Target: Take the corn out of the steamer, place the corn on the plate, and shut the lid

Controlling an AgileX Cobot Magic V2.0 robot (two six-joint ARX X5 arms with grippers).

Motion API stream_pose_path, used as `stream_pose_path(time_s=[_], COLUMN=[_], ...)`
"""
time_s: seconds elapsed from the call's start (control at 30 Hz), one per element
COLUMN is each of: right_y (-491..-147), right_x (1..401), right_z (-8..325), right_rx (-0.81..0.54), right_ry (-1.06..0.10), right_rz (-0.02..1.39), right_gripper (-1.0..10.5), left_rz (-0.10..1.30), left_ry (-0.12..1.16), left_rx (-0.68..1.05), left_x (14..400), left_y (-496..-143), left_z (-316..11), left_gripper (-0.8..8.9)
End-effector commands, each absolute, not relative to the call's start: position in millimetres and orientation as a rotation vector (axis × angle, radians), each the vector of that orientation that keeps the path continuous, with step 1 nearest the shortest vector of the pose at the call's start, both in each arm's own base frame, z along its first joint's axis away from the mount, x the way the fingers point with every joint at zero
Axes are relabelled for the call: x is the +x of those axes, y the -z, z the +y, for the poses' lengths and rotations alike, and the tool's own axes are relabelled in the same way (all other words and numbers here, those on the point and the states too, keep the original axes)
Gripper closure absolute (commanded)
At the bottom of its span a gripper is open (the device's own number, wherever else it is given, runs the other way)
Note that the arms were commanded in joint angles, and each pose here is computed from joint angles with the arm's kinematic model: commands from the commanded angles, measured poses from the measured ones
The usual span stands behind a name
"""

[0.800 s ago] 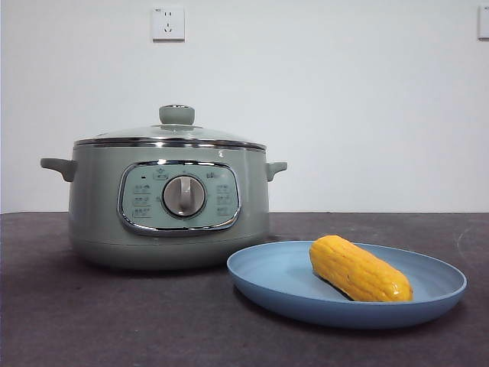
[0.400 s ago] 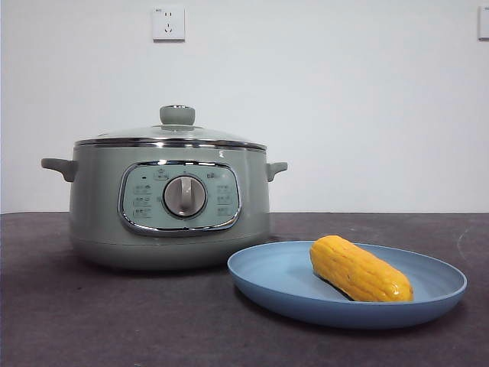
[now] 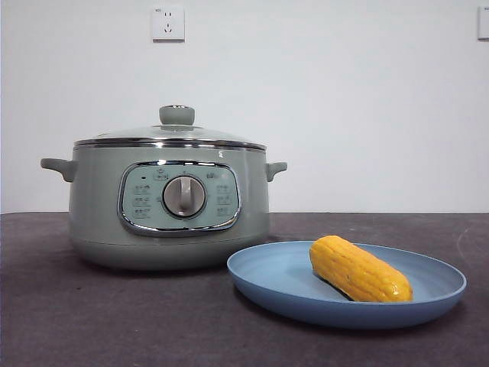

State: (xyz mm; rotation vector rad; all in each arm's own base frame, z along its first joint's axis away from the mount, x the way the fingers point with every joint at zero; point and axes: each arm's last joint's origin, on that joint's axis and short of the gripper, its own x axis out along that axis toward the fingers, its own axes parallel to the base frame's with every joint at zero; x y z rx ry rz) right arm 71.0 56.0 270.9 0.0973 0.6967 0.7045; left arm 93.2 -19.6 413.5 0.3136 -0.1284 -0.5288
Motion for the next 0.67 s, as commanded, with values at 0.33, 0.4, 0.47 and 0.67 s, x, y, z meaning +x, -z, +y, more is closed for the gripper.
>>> stream_pose_path(time_s=[0.33,0.4,0.47,0.67], right_y=[-270,-270,-270,-270], right_x=[71,71,71,71], right_z=[56,56,56,56], right_rx=[0.093,0.093,0.093,0.093], right_ry=[-0.706,-0.706,-0.706,-0.706], right_rz=[0.693,0.693,0.693,0.693], right_gripper=[9.5,9.5,9.5,9.5], left_rz=[-0.043,-0.026,-0.013,0.019], left_ry=[0.255,0.215,0.162,-0.017], left_rx=[0.230,0.200,0.164,0.047], left_x=[93,93,94,95], left_y=[-260,-242,-224,-187], left_z=[-6,-5,-3,2], left_gripper=[8.17,8.17,8.17,8.18])
